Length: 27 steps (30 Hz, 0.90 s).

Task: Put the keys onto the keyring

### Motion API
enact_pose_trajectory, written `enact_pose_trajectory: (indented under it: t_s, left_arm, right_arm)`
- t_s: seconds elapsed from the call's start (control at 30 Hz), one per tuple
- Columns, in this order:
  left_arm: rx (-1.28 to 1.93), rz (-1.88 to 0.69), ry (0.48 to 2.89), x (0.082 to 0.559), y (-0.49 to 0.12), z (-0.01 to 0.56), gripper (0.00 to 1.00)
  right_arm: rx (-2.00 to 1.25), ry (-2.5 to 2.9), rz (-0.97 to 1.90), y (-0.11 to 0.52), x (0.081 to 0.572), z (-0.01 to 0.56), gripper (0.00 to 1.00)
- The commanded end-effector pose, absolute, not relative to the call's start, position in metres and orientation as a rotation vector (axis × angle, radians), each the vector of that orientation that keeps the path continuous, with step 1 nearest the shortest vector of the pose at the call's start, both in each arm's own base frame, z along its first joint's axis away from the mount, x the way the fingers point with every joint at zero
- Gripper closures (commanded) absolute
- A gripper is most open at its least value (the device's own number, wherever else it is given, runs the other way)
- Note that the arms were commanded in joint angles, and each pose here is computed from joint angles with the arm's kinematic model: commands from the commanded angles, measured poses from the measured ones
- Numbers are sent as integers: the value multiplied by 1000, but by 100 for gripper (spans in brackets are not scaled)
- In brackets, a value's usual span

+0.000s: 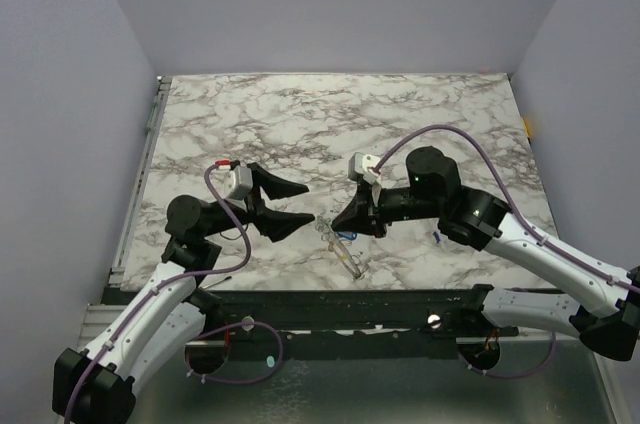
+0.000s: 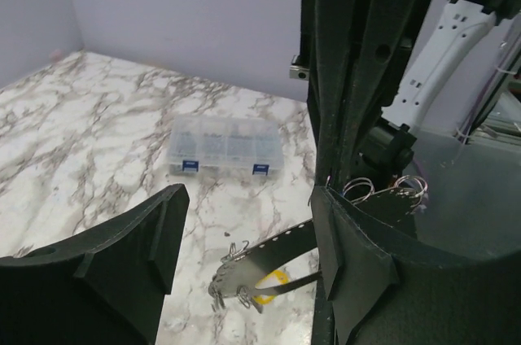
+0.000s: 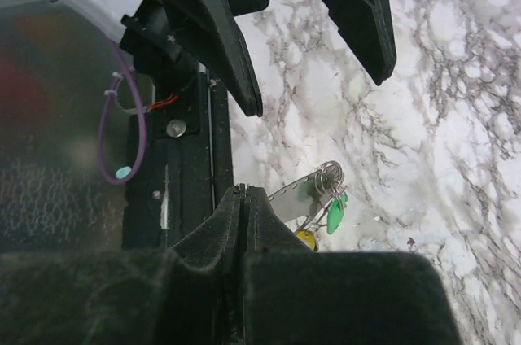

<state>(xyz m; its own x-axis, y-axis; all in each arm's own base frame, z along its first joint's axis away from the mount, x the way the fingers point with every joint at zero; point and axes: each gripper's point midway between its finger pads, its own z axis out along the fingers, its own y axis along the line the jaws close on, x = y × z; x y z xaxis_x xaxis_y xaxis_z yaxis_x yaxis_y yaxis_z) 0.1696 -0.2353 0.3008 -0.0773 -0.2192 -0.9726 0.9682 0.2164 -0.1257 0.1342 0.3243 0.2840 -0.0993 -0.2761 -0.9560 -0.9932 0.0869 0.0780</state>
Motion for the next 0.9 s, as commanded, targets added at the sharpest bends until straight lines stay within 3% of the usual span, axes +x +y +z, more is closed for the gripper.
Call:
enact_pose_trajectory:
  t_s: [0.0, 0.5, 0.87]
  left_arm:
    - [901, -1264, 1010, 136, -235, 325, 31]
    - [1250, -1429, 794, 66, -256, 313, 34]
    - [1363, -1507, 773, 66, -279, 316, 42]
  right_arm:
    - [-1395, 1456, 1155, 317, 110, 289, 99]
    - [-1504, 1389, 1251, 299, 76, 309, 99]
    - [-1551, 1319, 1322, 291, 58, 331, 99]
